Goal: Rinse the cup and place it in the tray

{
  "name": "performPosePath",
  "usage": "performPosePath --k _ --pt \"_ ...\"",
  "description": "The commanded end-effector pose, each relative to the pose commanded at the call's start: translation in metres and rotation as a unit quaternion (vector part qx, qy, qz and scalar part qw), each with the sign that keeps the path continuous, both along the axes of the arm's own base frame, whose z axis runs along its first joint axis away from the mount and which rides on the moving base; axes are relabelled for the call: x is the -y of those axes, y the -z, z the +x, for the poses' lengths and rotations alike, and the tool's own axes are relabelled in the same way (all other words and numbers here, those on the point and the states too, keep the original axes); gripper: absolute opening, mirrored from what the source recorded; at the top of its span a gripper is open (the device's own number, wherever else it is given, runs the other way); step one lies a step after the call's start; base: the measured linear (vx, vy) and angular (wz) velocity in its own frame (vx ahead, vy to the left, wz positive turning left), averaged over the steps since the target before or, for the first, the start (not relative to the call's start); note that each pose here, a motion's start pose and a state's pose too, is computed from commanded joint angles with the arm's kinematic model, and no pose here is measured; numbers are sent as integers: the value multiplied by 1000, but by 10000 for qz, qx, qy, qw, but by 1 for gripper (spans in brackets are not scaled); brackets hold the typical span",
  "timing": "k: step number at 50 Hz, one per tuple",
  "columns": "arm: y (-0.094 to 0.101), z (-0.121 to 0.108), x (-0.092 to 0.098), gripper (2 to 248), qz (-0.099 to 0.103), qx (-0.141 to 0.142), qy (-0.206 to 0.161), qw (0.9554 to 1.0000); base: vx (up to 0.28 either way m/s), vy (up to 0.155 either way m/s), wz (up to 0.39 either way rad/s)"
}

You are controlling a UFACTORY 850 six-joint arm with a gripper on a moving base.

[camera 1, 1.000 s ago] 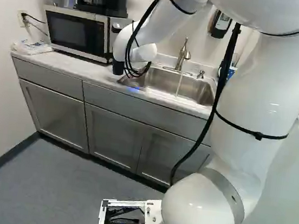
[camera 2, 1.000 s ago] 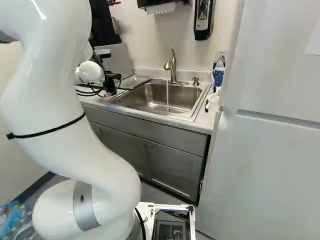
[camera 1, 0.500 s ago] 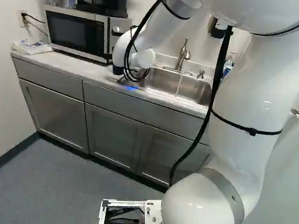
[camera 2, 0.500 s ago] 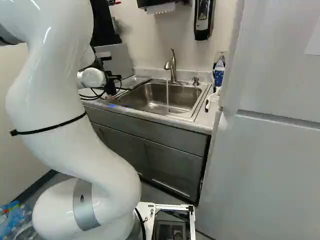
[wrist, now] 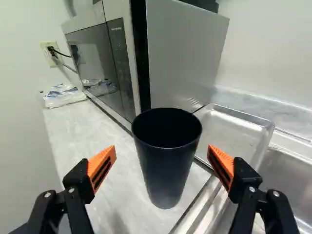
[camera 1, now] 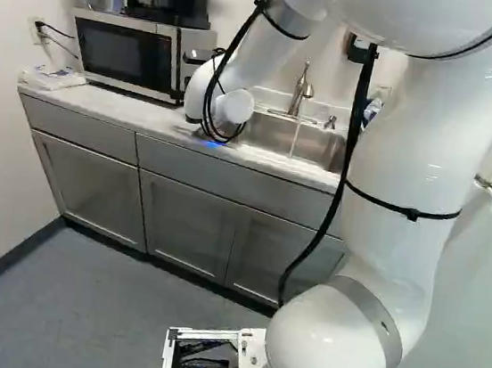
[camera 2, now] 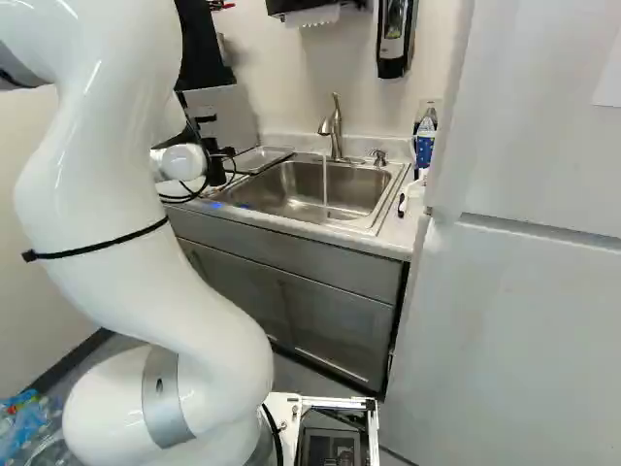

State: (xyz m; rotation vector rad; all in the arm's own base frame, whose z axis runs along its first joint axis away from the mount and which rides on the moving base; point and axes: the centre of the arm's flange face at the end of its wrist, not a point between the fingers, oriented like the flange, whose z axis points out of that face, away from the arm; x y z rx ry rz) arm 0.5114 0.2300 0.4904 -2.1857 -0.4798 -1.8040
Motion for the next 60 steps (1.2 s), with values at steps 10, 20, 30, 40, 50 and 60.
performPosePath --k 10,20,30,40,50,60 --pt "7 1 -1 247 63 137 -2 9999 0 0 0" --pt "13 2 -1 247 122 264 -3 9996 0 0 0" --pt "21 3 -2 247 166 360 -4 9992 0 0 0" --pt "31 4 -2 247 141 303 -4 9994 0 0 0" --pt "35 4 -2 247 124 266 -4 9996 0 0 0" --pt "35 4 -2 246 124 266 -4 9996 0 0 0"
